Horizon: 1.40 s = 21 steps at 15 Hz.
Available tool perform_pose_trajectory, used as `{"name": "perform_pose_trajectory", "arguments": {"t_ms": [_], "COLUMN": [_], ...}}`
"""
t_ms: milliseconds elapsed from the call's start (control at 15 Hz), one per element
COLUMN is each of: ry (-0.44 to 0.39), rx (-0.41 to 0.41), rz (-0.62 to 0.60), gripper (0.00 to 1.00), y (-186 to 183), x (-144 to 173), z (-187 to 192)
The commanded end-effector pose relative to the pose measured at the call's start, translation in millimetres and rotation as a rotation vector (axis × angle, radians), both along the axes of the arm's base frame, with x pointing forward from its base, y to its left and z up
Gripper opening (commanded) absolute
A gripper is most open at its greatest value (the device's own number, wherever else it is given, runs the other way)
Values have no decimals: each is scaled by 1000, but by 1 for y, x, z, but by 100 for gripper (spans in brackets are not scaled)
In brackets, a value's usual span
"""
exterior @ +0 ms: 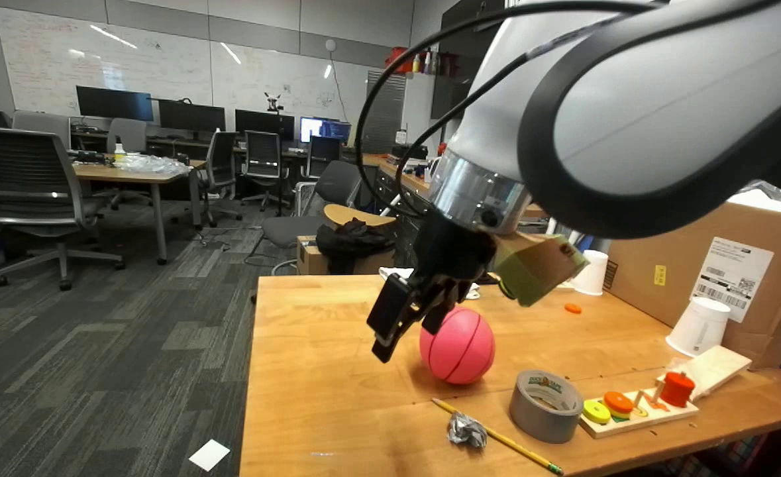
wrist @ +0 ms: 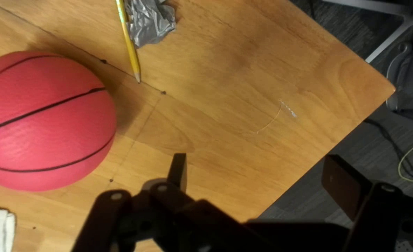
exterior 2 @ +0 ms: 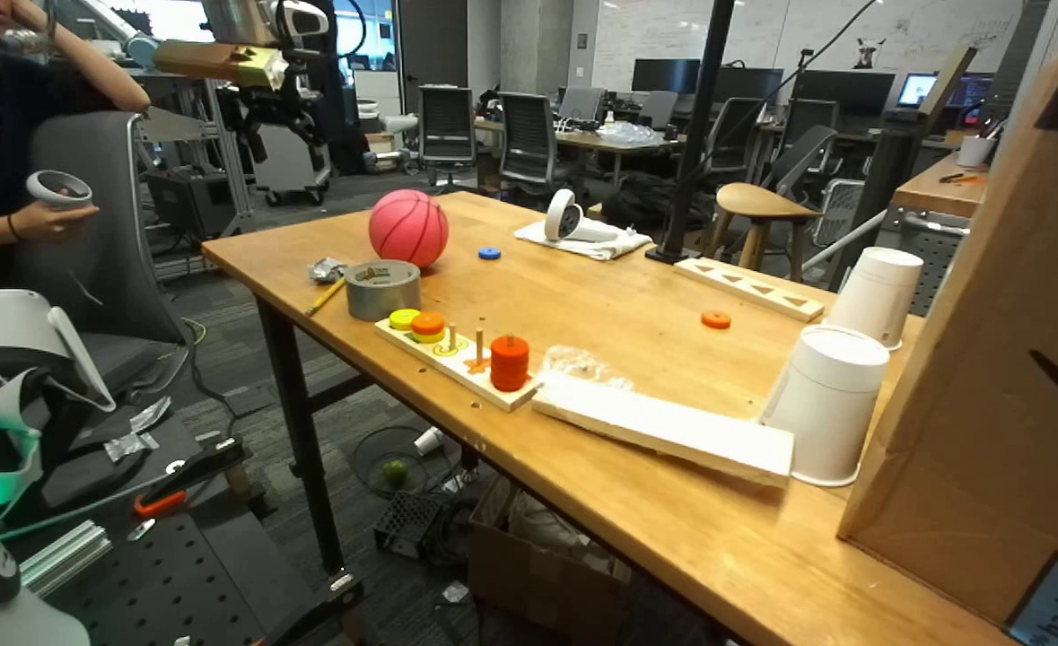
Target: Move the basketball to the right.
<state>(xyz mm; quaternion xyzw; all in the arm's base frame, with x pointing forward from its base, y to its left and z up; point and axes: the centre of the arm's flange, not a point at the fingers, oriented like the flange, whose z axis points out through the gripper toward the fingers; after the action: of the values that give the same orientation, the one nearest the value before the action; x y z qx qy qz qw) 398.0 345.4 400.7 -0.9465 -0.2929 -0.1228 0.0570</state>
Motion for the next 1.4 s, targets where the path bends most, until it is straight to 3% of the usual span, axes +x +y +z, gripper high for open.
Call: {"name": "perform_pose_trajectory", "arguments": {"t_ms": [0,333,467,600,667,867,1200,1267,1333], "ry": [56,65,77,43,-5,-122,-306,-338,-317], "rx": [37,74,47,-26,-92,-235,-465,-509,-506], "rz": [82,115,38,-43,-61,-3,50,53,46], "gripper": [100,100,100,100,100,100,100,100,100], "y": [22,25,-2,-52,-83,-120,-139,-138,-139], "x": [33,70,89,107,117,128,99,95,89], "z": [-29,-56,-61,-52,-32,32,147,150,146]}}
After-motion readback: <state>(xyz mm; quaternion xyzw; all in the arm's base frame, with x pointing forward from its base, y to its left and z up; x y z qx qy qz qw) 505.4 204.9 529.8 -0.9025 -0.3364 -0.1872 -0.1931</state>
